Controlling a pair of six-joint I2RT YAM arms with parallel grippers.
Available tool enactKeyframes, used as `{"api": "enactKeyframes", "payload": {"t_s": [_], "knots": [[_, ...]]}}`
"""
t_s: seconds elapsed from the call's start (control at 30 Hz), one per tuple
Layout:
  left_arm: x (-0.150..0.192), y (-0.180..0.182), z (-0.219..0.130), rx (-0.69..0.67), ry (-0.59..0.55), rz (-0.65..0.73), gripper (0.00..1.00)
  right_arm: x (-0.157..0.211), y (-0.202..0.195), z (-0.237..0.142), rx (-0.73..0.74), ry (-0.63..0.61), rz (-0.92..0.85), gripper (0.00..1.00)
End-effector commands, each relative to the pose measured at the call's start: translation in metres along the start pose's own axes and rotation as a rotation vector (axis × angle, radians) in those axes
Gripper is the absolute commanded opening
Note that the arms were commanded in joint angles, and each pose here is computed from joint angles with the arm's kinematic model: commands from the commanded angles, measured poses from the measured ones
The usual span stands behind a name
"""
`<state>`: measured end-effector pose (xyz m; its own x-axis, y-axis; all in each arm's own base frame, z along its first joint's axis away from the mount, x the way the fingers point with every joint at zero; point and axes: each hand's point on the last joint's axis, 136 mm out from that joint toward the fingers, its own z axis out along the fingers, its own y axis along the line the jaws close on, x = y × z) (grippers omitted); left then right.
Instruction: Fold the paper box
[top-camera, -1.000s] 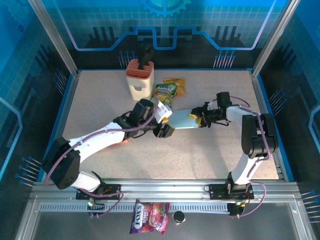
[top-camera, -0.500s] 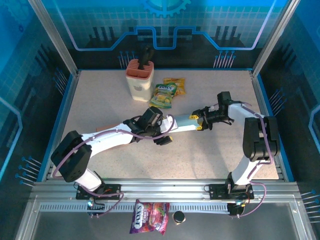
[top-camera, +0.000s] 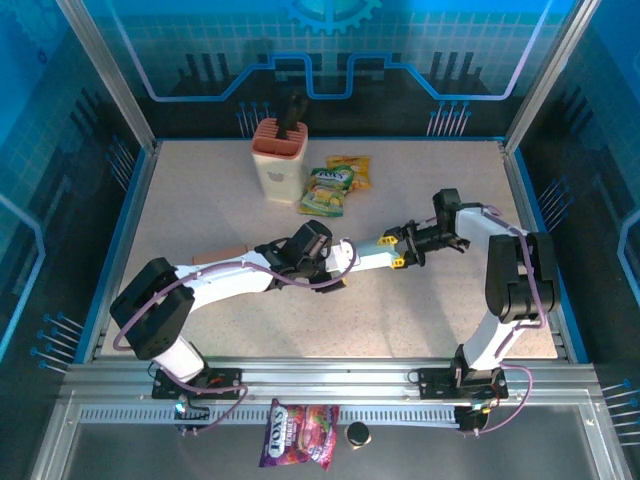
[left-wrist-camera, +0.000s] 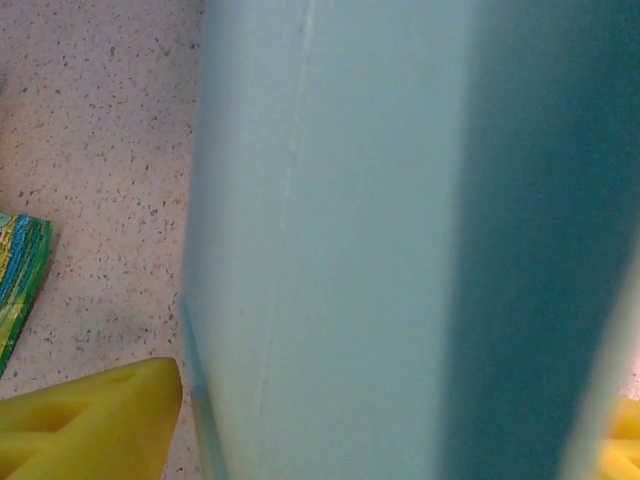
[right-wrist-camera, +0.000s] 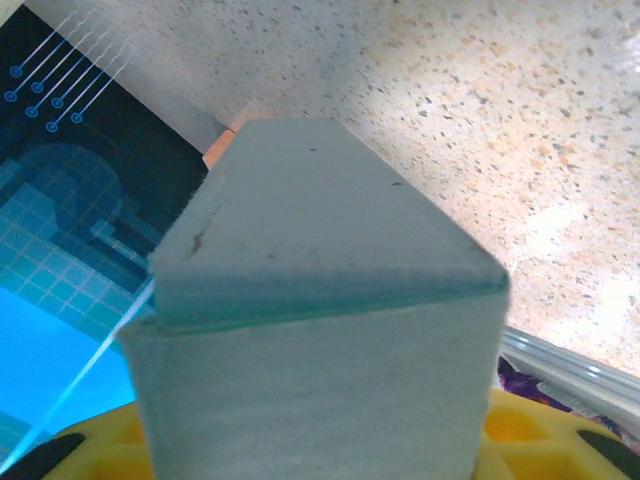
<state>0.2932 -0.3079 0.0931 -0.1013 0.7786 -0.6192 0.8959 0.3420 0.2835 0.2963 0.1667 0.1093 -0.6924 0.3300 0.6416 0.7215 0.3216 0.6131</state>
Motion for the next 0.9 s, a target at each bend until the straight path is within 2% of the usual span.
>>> {"api": "enactKeyframes", "payload": {"t_s": [0.0,0.17,0.3,0.57,0.73,0.87], "knots": [[-0.001,-0.003,0.002,0.006,-0.005,0.023,0.73,0.011,-0.013,0.009,0.010,0.079,0.095,0.36],[0.000,-0.010,0.001,0.054,0.013,0.013,0.65,0.009,-0.028,0.017,0.010,0.112,0.158,0.37],[0.002,-0.014,-0.001,0.072,0.019,0.006,0.60,0.007,-0.030,0.019,-0.002,0.110,0.176,0.43],[-0.001,-0.023,-0.010,0.141,0.039,-0.013,0.54,0.003,-0.028,0.018,-0.010,0.086,0.165,0.67],[-0.003,-0.029,-0.019,0.191,0.055,-0.024,0.52,-0.001,-0.026,0.009,-0.008,0.022,0.151,0.74],[0.001,-0.034,-0.027,0.239,0.107,-0.053,0.51,-0.006,-0.019,-0.014,-0.005,-0.102,0.116,0.76]]}}
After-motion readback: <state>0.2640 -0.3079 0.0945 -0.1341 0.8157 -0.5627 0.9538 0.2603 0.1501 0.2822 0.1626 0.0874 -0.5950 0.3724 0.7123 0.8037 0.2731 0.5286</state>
